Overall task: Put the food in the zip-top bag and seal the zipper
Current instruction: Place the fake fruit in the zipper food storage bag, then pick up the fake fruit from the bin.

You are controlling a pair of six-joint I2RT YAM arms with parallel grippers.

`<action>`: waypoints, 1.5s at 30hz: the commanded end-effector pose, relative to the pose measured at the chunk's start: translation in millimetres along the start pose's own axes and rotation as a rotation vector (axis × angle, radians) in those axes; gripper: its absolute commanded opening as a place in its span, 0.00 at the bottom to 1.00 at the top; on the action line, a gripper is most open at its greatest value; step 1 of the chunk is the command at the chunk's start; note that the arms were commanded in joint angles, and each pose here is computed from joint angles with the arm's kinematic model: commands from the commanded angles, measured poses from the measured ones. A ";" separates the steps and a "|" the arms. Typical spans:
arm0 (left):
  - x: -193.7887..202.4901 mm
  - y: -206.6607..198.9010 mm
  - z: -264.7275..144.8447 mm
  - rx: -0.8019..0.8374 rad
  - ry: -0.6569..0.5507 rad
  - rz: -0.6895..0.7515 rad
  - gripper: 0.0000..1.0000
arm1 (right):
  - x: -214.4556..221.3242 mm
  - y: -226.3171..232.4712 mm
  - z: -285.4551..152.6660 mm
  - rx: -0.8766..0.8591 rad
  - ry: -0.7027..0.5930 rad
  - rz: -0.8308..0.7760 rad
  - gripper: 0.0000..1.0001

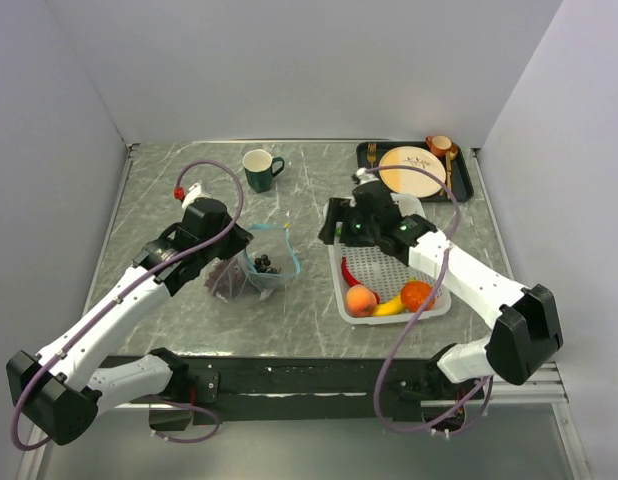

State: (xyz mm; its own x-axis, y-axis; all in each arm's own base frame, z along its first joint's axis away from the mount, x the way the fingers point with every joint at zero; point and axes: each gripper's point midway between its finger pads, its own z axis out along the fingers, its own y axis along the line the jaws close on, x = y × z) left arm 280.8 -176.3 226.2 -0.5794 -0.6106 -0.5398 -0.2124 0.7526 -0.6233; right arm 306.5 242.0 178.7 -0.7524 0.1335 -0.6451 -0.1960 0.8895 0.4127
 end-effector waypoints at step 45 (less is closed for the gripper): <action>-0.5 0.6 4.6 -0.005 -0.005 0.045 0.01 | 143.6 -79.5 -28.7 0.053 0.466 0.011 0.62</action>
State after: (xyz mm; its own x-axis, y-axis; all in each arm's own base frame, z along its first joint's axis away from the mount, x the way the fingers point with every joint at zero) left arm 283.5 -176.5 213.8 -0.5995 -0.5783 -0.5533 -0.2147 0.7821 -0.5849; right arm 196.9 174.0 68.5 -0.9638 -0.0380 -0.2640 -0.1357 0.9220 0.3627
